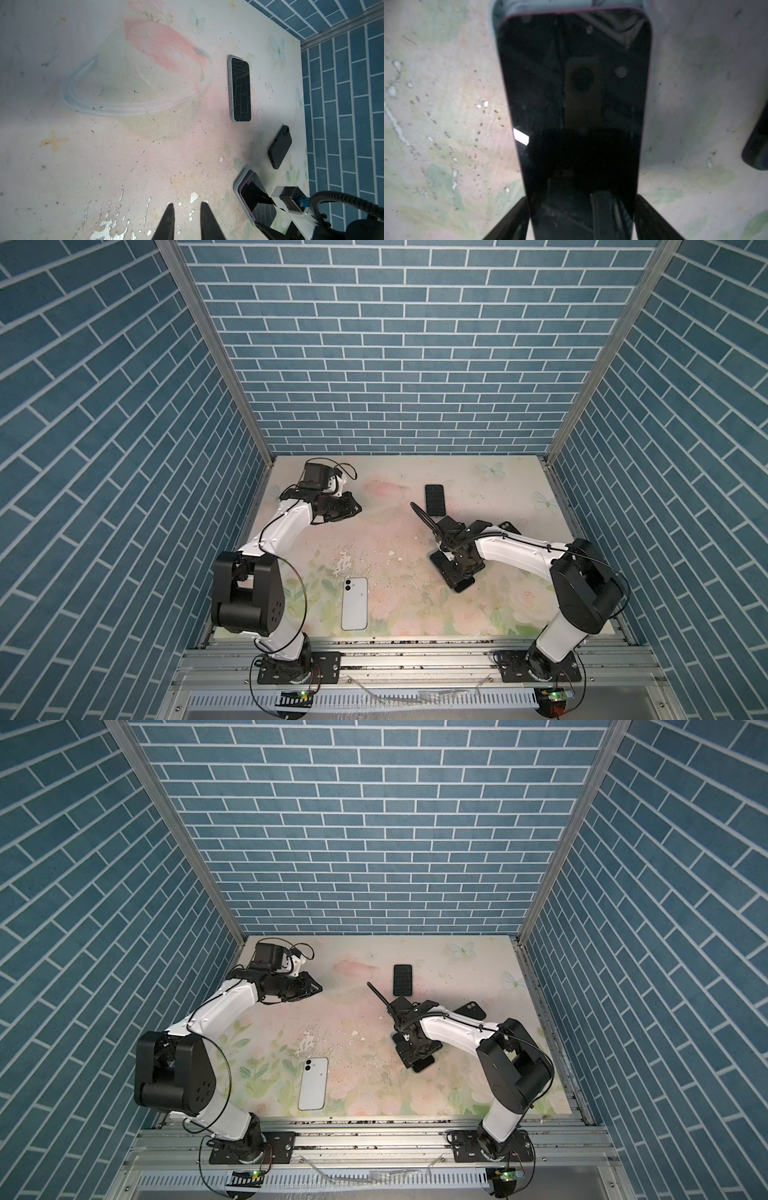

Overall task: Put the phone into the phone case
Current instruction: 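Lower the black phone into the light-blue case with the right gripper, then press the phone down into the case and open the right gripper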

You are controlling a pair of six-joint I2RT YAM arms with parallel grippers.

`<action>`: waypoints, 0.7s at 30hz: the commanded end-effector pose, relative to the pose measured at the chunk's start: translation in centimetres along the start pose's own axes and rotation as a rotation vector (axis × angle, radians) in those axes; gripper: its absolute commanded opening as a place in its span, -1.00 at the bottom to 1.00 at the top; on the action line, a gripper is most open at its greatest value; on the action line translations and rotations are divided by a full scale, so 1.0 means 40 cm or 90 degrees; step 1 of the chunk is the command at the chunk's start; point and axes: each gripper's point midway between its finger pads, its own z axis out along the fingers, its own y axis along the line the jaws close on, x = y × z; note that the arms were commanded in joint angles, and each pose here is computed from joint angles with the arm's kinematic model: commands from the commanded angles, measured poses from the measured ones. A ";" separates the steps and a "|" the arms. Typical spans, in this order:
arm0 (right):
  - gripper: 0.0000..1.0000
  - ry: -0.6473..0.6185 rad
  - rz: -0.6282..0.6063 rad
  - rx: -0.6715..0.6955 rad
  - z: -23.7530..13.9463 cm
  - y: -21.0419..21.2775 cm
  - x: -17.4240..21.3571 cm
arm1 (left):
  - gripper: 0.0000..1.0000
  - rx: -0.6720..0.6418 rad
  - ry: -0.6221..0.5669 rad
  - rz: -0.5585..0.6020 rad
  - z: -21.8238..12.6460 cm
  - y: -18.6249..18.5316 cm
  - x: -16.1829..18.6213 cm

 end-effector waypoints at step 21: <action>0.97 -0.041 0.079 -0.126 -0.020 -0.005 -0.079 | -0.51 0.005 0.017 -0.013 0.014 0.011 0.011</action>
